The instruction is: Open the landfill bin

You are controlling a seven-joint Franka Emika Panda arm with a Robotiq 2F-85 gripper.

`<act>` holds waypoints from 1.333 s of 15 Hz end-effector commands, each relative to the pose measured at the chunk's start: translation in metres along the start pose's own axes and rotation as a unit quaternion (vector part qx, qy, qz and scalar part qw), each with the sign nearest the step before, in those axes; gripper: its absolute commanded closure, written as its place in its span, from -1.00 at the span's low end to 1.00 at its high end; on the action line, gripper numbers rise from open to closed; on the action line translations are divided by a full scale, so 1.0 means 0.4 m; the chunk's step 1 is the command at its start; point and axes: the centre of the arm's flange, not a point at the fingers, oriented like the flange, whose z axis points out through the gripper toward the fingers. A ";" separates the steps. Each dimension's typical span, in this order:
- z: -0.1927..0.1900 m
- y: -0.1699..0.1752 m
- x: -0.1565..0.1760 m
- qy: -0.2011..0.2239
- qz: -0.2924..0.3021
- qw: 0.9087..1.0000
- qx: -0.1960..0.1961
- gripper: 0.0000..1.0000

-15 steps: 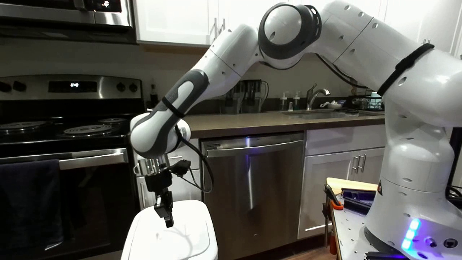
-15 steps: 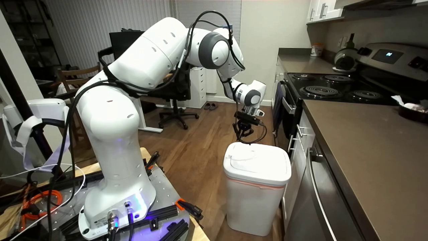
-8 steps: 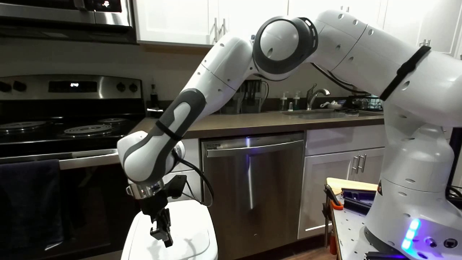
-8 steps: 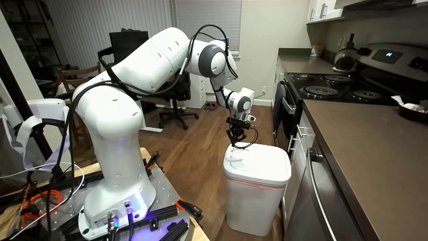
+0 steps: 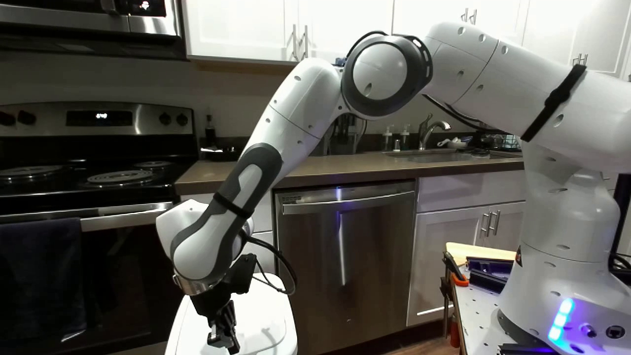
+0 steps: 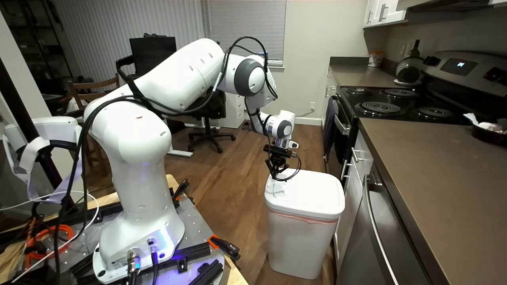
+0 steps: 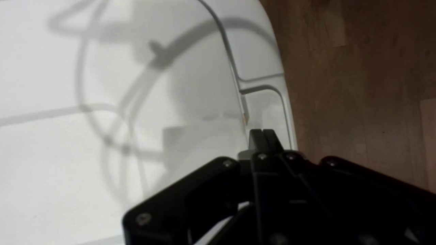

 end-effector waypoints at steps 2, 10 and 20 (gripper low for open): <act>0.018 0.007 0.026 0.002 0.013 1.000 -0.008 0.95; 0.033 -0.033 0.048 0.002 0.008 1.000 -0.011 0.94; 0.091 -0.069 0.071 -0.003 0.033 0.998 -0.049 0.94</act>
